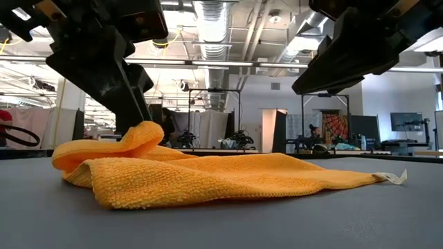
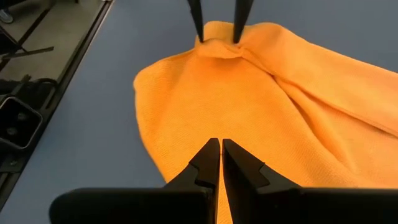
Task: Roll towel
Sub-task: Fold the orange microfiber towel
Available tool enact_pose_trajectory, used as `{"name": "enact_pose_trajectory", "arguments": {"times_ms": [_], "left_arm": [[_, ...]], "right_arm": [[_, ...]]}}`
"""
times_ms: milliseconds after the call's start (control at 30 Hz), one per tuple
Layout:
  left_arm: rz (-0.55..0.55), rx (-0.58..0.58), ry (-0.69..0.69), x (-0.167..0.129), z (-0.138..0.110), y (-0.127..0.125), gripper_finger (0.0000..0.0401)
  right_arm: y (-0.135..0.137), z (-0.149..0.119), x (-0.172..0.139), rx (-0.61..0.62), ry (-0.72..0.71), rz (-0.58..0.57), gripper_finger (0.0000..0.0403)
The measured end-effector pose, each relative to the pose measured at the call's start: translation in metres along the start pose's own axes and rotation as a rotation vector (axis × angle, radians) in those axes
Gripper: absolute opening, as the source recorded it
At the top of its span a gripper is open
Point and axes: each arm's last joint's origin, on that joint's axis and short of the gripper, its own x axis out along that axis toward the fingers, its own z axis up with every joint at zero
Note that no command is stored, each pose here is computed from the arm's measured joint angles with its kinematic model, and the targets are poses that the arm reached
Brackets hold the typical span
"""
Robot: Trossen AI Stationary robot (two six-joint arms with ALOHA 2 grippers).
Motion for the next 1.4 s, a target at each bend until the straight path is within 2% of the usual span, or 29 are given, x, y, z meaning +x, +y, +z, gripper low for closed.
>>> {"name": "enact_pose_trajectory", "arguments": {"times_ms": [133,267,467,633,900,967,1100,1200,1400], "left_arm": [[-0.009,-0.044,0.000,0.006,-0.001,-0.001,0.0141],[-0.023,-0.077,0.042,0.027,-0.012,-0.002,0.0107],[-0.003,-0.076,0.066,0.037,-0.018,-0.001,0.0015],[-0.031,-0.031,0.018,0.018,-0.006,-0.002,0.0002],[-0.049,0.017,-0.025,-0.035,0.010,0.001,0.0000],[-0.046,0.020,-0.010,-0.046,0.010,0.003,0.0000],[-0.027,0.005,0.042,-0.065,0.004,0.004,0.0000],[0.032,-0.020,0.076,-0.072,-0.002,0.005,0.0000],[0.097,-0.049,0.074,-0.070,-0.012,0.005,0.0000]], "right_arm": [[-0.005,0.002,0.002,0.010,-0.003,-0.016,0.0047],[-0.009,0.004,0.003,0.019,-0.009,-0.026,0.0046],[-0.009,0.004,0.003,0.020,-0.011,-0.025,0.0047],[-0.011,0.005,0.004,0.023,-0.011,-0.032,0.0047],[-0.023,0.009,0.008,0.030,-0.016,-0.069,0.0047],[-0.029,0.010,0.009,-0.013,-0.016,-0.087,0.0047],[-0.047,0.015,0.013,-0.199,-0.002,-0.154,0.0047],[-0.065,0.020,0.017,-0.292,0.009,-0.215,0.0049],[-0.093,0.015,0.033,-0.433,0.074,-0.194,0.0085]]}}
